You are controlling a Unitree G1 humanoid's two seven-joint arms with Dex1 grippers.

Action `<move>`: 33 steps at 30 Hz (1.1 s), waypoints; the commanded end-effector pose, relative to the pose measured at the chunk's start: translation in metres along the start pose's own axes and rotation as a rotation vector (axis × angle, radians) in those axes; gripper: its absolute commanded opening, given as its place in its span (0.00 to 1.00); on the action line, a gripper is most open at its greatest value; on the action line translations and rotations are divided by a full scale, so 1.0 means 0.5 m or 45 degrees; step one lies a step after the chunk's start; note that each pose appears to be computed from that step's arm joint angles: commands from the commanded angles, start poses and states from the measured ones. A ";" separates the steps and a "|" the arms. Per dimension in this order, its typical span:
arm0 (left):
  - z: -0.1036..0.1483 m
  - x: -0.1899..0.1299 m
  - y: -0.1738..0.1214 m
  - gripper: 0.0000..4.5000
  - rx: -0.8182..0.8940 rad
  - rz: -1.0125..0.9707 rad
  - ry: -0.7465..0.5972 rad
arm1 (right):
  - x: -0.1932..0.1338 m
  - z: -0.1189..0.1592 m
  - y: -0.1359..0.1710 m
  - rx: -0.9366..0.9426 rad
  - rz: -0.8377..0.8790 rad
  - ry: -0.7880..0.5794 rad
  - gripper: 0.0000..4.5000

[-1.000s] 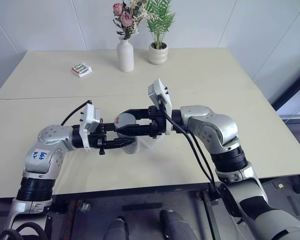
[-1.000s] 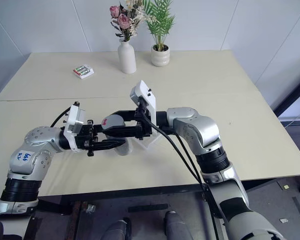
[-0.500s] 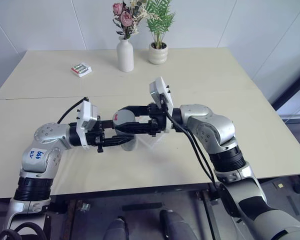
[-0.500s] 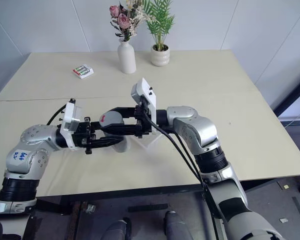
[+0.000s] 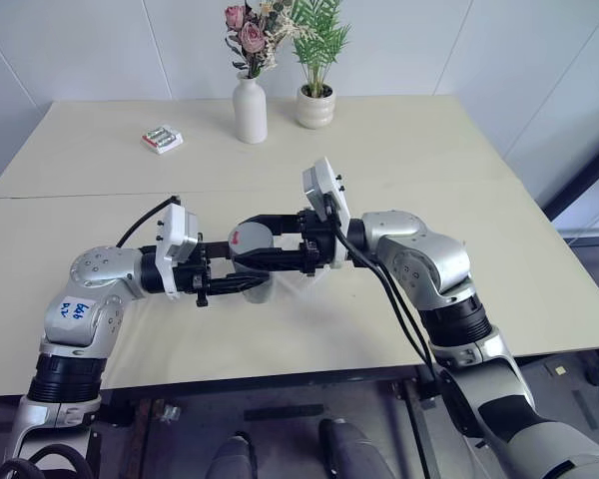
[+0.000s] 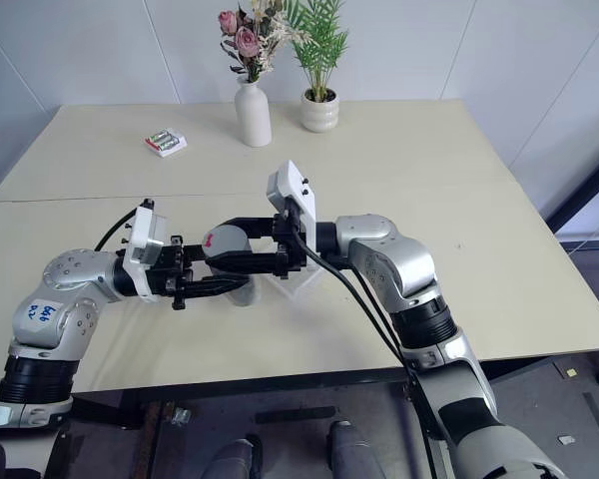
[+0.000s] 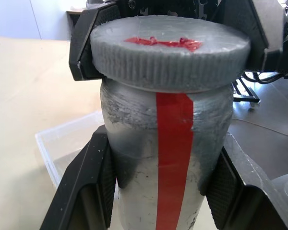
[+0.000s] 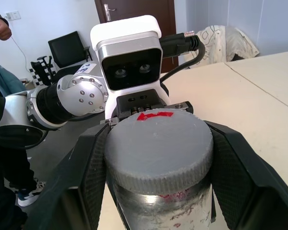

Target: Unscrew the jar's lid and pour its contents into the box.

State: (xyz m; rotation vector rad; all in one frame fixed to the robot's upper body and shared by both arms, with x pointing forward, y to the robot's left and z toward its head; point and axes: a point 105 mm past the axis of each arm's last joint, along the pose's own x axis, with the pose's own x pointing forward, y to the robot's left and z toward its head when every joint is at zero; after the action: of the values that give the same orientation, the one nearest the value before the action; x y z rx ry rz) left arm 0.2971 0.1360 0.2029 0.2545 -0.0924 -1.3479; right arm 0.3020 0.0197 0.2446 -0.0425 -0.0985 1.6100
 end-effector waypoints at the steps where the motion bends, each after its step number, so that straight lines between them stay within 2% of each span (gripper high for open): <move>1: -0.008 0.010 -0.027 0.45 0.016 -0.096 0.036 | -0.012 0.045 -0.003 -0.137 -0.047 -0.068 0.58; 9: -0.008 0.011 -0.028 0.45 0.020 -0.099 0.035 | -0.008 0.018 0.004 -0.120 -0.029 -0.012 0.58; 14: -0.008 0.012 -0.027 0.45 0.021 -0.102 0.036 | -0.009 0.020 0.008 -0.108 -0.020 -0.032 0.95; 15: -0.008 0.012 -0.027 0.45 0.021 -0.103 0.036 | -0.010 0.021 0.006 -0.119 -0.028 -0.037 0.99; 23: -0.007 0.012 -0.025 0.45 0.022 -0.103 0.034 | -0.012 0.023 0.004 -0.137 -0.035 -0.038 0.99; 33: -0.009 0.011 -0.023 0.45 0.019 -0.096 0.035 | -0.015 0.017 0.013 -0.004 0.002 -0.002 0.99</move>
State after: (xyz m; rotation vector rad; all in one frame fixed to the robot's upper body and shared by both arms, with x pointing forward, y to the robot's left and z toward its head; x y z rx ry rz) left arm 0.2911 0.1303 0.1861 0.2598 -0.0261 -1.4064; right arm 0.3003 0.0144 0.2397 -0.0483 -0.0685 1.5982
